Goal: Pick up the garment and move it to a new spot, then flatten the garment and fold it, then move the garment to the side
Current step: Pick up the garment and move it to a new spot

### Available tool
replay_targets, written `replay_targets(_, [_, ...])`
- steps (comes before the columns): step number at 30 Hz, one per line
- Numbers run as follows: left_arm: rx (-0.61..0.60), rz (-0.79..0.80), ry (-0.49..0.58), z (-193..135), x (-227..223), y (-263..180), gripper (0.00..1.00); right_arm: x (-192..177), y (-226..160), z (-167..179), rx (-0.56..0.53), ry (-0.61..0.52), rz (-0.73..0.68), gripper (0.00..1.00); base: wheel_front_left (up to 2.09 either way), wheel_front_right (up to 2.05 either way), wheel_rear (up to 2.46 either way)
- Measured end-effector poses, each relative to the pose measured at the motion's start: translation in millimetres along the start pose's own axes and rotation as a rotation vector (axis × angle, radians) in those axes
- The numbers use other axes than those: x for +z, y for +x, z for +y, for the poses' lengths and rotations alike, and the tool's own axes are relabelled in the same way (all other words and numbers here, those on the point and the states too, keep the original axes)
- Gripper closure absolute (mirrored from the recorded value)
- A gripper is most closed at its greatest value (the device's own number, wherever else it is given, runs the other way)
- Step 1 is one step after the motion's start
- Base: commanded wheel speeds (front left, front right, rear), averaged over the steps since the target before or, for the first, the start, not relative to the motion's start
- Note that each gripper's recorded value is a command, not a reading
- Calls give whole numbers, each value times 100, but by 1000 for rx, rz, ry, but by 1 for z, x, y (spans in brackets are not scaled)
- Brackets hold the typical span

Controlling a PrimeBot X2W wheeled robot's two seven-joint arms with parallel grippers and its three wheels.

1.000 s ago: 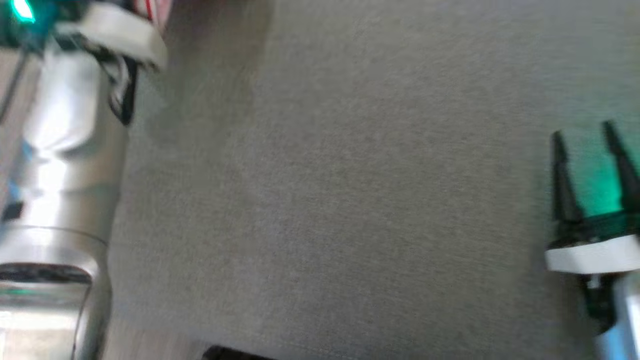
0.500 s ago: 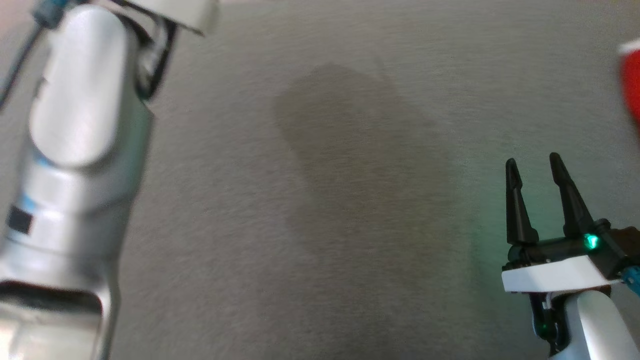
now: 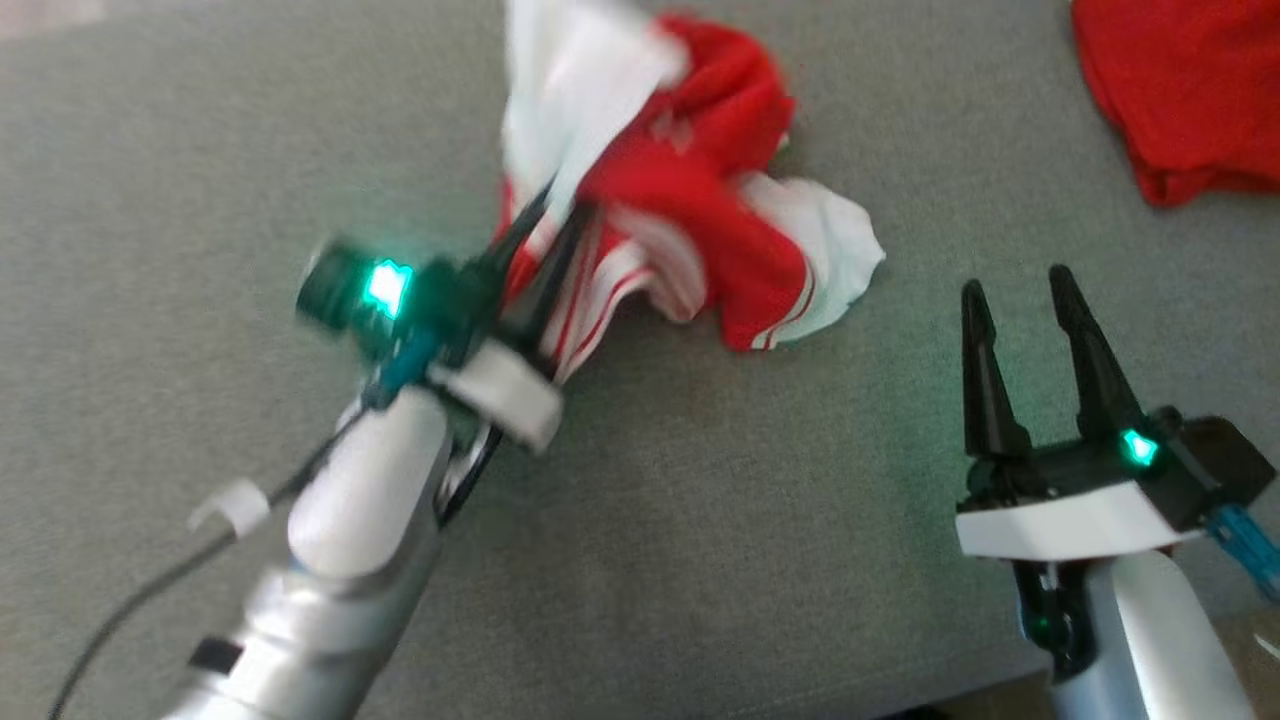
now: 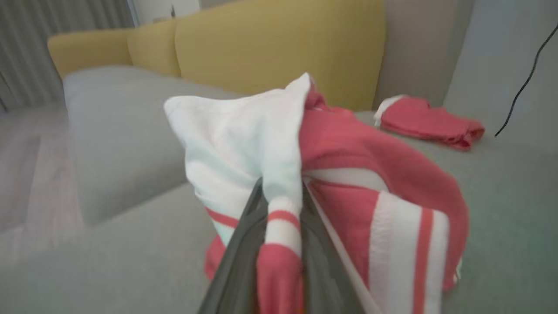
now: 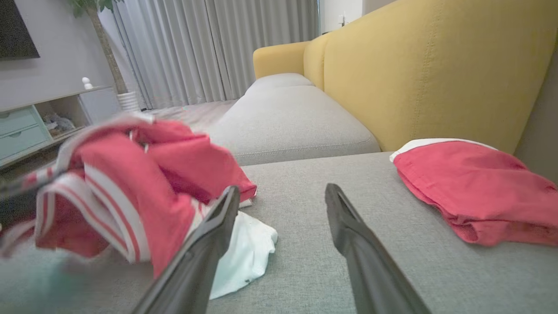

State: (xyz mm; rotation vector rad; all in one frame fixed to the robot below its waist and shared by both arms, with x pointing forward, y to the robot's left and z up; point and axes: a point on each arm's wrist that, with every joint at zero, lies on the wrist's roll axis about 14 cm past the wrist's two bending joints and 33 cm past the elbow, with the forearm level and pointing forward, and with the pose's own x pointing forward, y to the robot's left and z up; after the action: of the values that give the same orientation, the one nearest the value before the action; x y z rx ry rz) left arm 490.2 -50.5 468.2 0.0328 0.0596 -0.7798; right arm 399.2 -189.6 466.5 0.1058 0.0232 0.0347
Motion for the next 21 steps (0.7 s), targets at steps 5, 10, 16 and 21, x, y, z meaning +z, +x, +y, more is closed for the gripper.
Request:
replay_targets(5, [63, 166, -58, 4, -80, -16, 0, -11, 9, 0, 1, 1, 28, 0, 0, 0, 0])
replay_targets(10, [133, 91, -89, 5, -56, -20, 0, -19, 8, 4, 9, 11, 49, 0, 0, 0, 0])
replay_targets(16, [357, 5, -120, 24, -29, -85, 0, -15, 5, 27, 72, 25, 40, 0, 0, 0, 0])
replay_targets(21, [584, -50, -133, 41, -13, -161, 0, -22, -8, 51, 135, 45, 69, 0, 0, 0, 0])
